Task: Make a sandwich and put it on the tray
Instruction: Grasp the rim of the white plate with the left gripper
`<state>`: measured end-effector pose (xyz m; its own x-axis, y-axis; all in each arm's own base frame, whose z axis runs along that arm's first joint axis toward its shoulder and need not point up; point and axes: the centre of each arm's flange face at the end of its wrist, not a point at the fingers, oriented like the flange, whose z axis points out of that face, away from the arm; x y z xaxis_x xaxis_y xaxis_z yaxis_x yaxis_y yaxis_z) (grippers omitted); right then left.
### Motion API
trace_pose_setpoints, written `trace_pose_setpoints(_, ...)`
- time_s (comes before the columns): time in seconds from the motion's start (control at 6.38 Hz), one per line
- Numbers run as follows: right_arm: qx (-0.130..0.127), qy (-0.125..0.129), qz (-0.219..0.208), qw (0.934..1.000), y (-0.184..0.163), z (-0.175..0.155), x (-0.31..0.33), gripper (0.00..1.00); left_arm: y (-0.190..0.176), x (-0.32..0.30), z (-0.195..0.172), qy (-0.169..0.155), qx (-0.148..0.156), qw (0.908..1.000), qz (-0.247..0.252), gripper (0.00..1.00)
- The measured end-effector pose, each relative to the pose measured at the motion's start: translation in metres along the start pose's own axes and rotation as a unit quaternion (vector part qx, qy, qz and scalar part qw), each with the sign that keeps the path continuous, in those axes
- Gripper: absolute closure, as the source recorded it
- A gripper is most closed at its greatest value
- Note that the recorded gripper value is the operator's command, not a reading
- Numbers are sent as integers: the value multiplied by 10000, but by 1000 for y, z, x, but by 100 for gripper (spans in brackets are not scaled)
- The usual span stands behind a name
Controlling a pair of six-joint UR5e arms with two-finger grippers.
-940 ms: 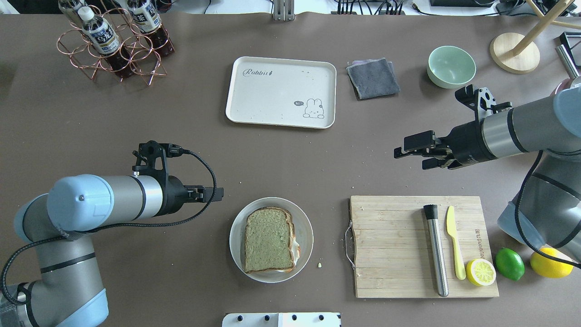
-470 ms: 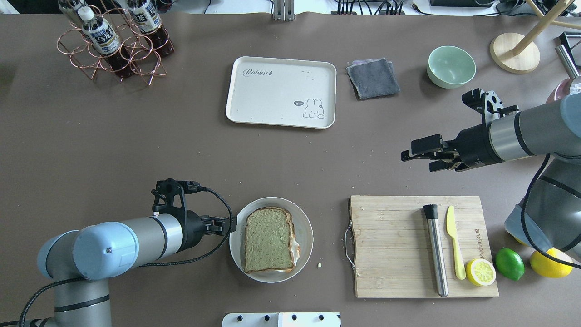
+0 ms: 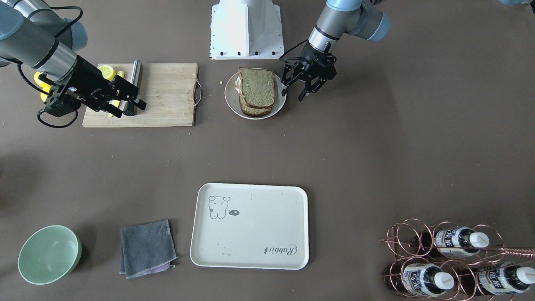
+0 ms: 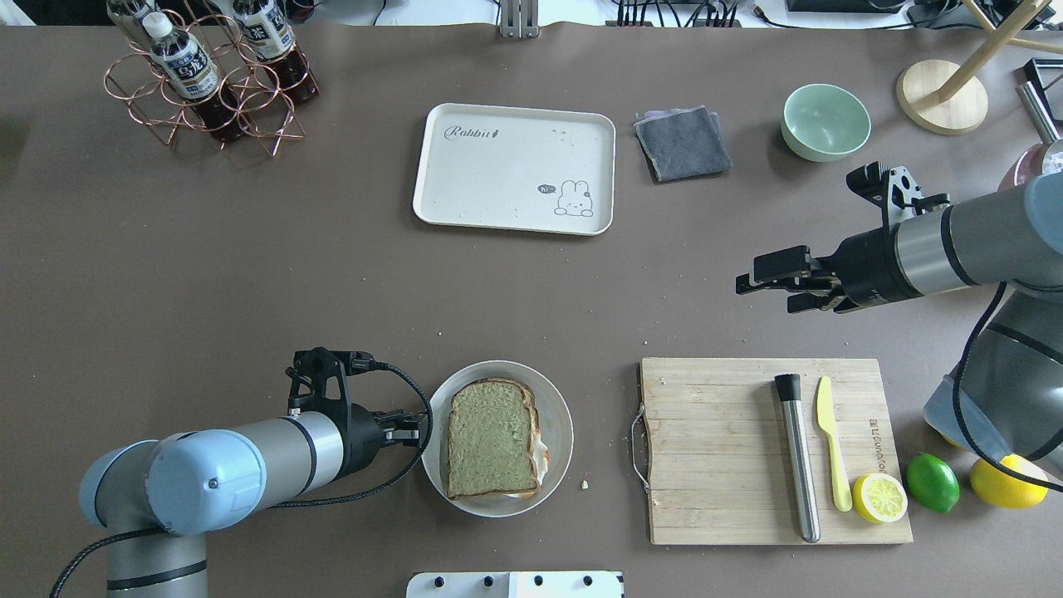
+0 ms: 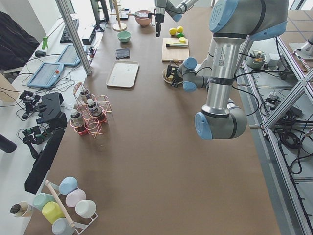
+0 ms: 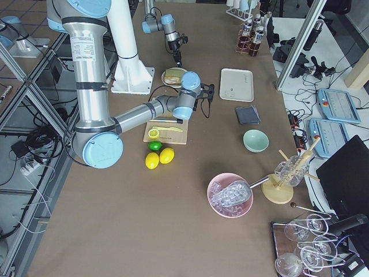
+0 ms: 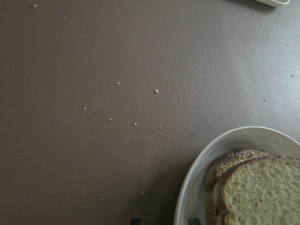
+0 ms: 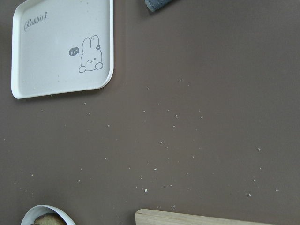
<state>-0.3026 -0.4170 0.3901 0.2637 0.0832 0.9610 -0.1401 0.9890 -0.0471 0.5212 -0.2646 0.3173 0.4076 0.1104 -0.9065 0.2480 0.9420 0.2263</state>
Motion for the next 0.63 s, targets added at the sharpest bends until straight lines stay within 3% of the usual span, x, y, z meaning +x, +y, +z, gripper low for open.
trace_pose_setpoints(0.31,6,6,4,10000,0,0,1,1,9,9,10,1,-1,10000,13,61)
trace_pose_setpoints(0.47,7,7,4,10000,0,0,1,1,16,15,15,7,6,10000,8,84)
trace_pose_setpoints(0.63,12,11,6,10000,0,0,1,1,20,17,17,0,15,10000,8,100)
